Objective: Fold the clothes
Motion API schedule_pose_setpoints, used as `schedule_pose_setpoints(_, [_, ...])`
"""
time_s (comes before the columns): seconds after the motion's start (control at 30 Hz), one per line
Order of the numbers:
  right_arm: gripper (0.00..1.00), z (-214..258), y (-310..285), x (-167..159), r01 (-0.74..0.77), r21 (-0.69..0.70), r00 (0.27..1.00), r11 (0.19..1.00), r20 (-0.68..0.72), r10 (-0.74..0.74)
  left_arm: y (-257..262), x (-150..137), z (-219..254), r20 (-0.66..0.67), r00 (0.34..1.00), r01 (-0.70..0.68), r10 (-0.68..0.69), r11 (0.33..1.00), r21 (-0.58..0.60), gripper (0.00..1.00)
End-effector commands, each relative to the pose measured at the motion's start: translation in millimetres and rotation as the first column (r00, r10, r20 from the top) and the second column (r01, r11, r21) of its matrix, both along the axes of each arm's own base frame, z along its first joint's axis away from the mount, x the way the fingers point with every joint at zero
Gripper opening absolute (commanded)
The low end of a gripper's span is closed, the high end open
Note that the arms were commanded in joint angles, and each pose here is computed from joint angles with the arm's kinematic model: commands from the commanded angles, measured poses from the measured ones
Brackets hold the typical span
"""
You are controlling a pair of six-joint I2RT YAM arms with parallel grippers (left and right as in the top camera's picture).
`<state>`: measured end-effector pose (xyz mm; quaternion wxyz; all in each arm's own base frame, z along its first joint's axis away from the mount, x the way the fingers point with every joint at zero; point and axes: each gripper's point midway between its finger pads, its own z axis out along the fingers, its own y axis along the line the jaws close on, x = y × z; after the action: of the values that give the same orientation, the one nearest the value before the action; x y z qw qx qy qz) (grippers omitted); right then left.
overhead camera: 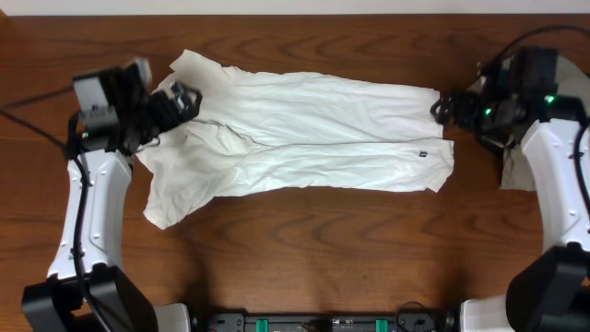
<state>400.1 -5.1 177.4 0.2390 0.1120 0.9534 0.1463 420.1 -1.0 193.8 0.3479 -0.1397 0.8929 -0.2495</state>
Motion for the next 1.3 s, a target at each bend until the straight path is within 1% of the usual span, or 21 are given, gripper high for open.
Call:
schedule_pose_setpoints(0.0, [0.95,44,0,20,-0.037,-0.037,0.993,0.999,0.106,0.041,-2,19,40,0.073,0.997,-0.014,0.007,0.995,0.096,1.0])
schedule_pose_setpoints(0.1, [0.89,69,0,35,-0.036,-0.05,0.986,0.998,0.163,0.044,-8,34,60,0.072,0.997,-0.019,0.01,0.991,0.134,1.0])
schedule_pose_setpoints(0.2, [0.86,75,4,50,-0.049,-0.052,0.984,0.997,0.168,0.057,-7,52,59,0.014,1.0,-0.026,0.024,0.987,0.16,1.0])
schedule_pose_setpoints(0.3, [0.85,63,9,65,-0.083,-0.054,0.989,0.995,0.114,0.089,-5,72,45,-0.087,0.996,-0.002,0.016,0.987,0.16,1.0])
schedule_pose_setpoints(0.4, [0.85,42,14,79,-0.113,-0.049,0.993,0.992,0.033,0.114,0,92,26,-0.175,0.985,0.012,0.016,0.988,0.156,1.0])
schedule_pose_setpoints(0.57, [0.87,-5,21,95,-0.164,-0.036,0.982,0.986,-0.103,0.16,9,121,-11,-0.233,0.973,0.04,0.001,0.985,0.168,1.0])
schedule_pose_setpoints(0.67, [0.88,-42,22,99,-0.197,-0.032,0.967,0.98,-0.173,0.189,13,136,-38,-0.24,0.971,0.052,-0.008,0.983,0.175,1.0])
schedule_pose_setpoints(0.8, [0.91,-78,14,101,-0.216,-0.072,0.951,0.974,-0.242,0.193,19,152,-61,-0.212,0.976,0.098,-0.049,0.969,0.227,1.0])
schedule_pose_setpoints(0.9, [0.92,-98,7,103,-0.211,-0.106,0.945,0.972,-0.277,0.175,40,168,-74,-0.182,0.983,0.032,0.03,0.945,0.326,1.0])
schedule_pose_setpoints(1.07, [0.93,-115,6,109,-0.223,-0.112,0.942,0.968,-0.281,0.185,55,188,-91,-0.135,0.989,-0.004,0.056,0.933,0.36,0.99])
schedule_pose_setpoints(1.13, [0.93,-117,3,110,-0.22,-0.128,0.943,0.967,-0.283,0.177,63,193,-100,-0.127,0.99,-0.017,0.067,0.933,0.36,0.96])
schedule_pose_setpoints(1.2, [0.94,-118,-2,110,-0.214,-0.155,0.943,0.964,-0.288,0.163,70,194,-113,-0.137,0.988,-0.023,0.077,0.934,0.356,0.93])
schedule_pose_setpoints(1.27, [0.94,-118,-4,111,-0.212,-0.165,0.944,0.963,-0.289,0.159,76,195,-129,-0.154,0.985,-0.024,0.083,0.937,0.349,0.93])
